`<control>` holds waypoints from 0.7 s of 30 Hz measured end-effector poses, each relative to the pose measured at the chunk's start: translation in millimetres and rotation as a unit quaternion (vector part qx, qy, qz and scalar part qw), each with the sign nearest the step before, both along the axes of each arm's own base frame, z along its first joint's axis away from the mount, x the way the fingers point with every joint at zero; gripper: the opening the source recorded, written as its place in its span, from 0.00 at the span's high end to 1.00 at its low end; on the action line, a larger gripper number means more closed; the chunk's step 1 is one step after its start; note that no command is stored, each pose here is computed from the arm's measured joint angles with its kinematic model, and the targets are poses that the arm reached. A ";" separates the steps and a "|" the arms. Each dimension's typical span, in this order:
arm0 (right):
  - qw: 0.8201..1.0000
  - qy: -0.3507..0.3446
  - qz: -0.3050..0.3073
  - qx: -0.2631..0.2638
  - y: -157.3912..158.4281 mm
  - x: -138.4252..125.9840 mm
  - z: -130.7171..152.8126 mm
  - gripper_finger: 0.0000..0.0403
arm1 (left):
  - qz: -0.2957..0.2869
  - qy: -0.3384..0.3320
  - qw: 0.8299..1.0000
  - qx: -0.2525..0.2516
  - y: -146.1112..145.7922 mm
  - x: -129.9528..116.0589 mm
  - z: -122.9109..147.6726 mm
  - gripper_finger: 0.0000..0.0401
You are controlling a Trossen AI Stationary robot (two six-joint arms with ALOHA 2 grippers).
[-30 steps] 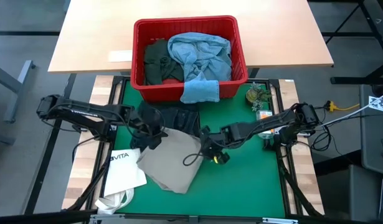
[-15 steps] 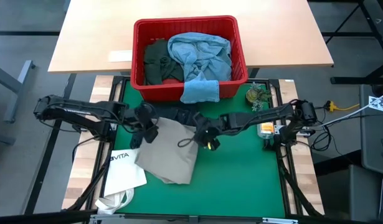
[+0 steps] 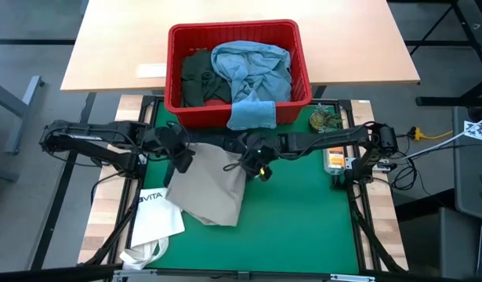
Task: Fold Laundry from Bin
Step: Stack the folded brown shorts on top of the folded dark blue pants
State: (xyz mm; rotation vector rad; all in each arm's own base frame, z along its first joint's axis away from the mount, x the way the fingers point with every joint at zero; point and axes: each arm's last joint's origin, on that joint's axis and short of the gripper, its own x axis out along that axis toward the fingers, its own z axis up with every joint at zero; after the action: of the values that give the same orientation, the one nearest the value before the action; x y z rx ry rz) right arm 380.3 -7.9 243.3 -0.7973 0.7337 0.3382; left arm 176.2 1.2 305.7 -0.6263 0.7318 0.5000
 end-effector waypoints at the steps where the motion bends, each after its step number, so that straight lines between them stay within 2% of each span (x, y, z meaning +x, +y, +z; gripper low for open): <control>1: 1.000 0.016 0.000 -0.013 -0.2 -2.1 -2.1 0.95 | 0.001 0.005 1.000 0.001 0.0 2.3 -1.7 0.98; 5: 0.996 0.049 -0.023 -0.071 -2.6 -6.8 -5.9 0.96 | 0.010 0.030 0.999 0.008 0.3 12.3 -10.0 0.97; 8: 0.995 0.032 -0.033 -0.088 -4.4 -4.3 -3.5 0.96 | 0.030 0.038 0.999 0.018 1.4 16.0 -13.4 0.97; 13: 0.995 -0.048 -0.003 -0.085 -2.8 6.6 7.5 0.96 | 0.036 0.052 0.998 0.030 2.3 6.5 -8.0 0.97; 21: 0.975 -0.195 0.030 -0.106 -1.7 21.7 31.4 0.96 | 0.056 0.059 0.996 0.040 4.3 -22.5 36.8 0.97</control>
State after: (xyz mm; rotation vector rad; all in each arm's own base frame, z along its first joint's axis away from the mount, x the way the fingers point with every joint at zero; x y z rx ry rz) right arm 402.0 -9.7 274.7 -1.0535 0.3791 0.1494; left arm 153.7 5.5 342.5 -0.5686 0.7871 0.6704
